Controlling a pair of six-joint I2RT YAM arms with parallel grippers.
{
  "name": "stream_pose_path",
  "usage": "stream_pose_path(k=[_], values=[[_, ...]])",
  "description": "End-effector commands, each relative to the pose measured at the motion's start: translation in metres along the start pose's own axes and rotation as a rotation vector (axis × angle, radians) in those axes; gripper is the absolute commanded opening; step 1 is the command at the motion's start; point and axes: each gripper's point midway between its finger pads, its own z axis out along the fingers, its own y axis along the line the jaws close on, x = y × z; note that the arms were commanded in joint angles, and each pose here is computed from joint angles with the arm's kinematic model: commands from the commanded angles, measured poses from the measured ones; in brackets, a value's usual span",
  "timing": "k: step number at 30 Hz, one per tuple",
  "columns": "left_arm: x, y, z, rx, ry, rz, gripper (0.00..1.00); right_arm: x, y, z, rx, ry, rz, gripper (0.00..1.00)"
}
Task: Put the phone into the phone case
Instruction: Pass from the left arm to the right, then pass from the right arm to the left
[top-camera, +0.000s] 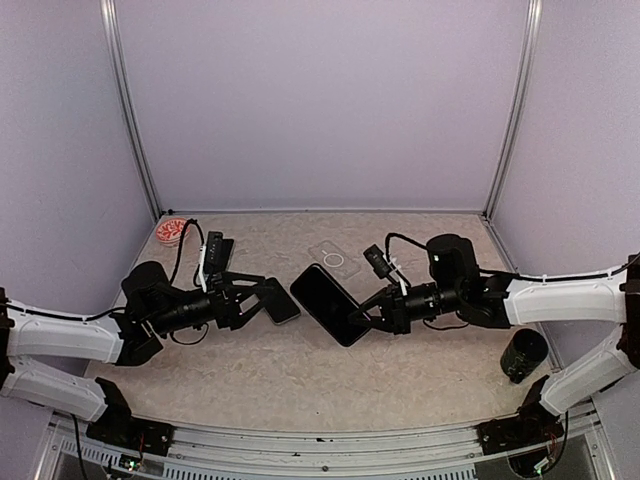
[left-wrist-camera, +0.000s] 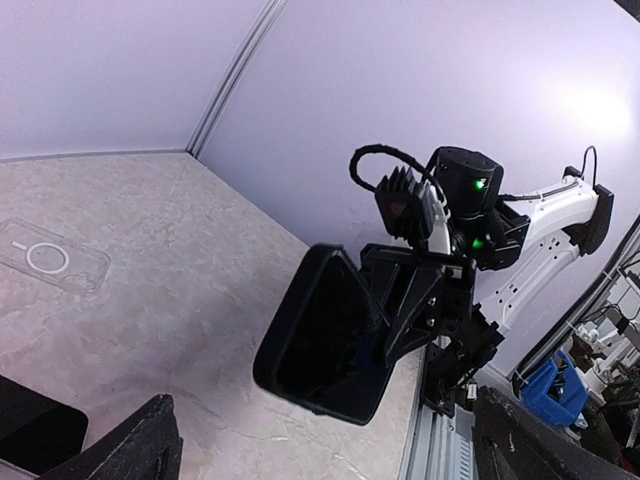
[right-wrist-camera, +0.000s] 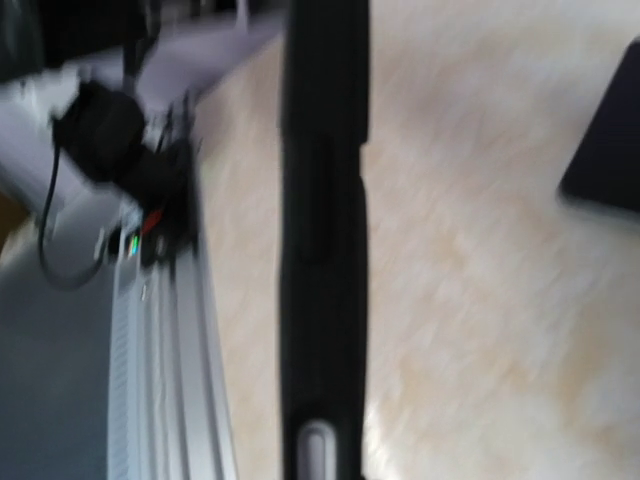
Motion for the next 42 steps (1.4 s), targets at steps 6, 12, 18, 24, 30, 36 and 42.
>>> stream_pose_path(k=[6, 12, 18, 24, 30, 36, 42], values=[[0.003, -0.011, 0.009, 0.092, -0.043, -0.071, 0.99, -0.064, 0.012, -0.035, 0.047, -0.32, -0.027, 0.0], [0.019, -0.027, 0.035, 0.169, -0.006, -0.092, 0.99, -0.071, 0.014, -0.043, 0.022, -0.426, 0.034, 0.0], [0.025, -0.031, 0.051, 0.219, -0.012, -0.12, 0.99, -0.071, 0.015, -0.045, -0.003, -0.468, 0.062, 0.0], [0.03, -0.033, 0.069, 0.247, 0.0, -0.14, 0.99, -0.067, 0.016, -0.043, -0.018, -0.497, 0.079, 0.0], [0.042, -0.034, 0.081, 0.285, 0.029, -0.177, 0.91, -0.065, 0.017, -0.038, -0.029, -0.497, 0.082, 0.0], [0.046, -0.037, 0.084, 0.323, 0.037, -0.203, 0.81, -0.065, 0.019, -0.037, -0.037, -0.513, 0.083, 0.0], [0.05, -0.037, 0.089, 0.334, 0.047, -0.212, 0.73, -0.062, 0.02, -0.026, -0.064, -0.497, 0.094, 0.0]])
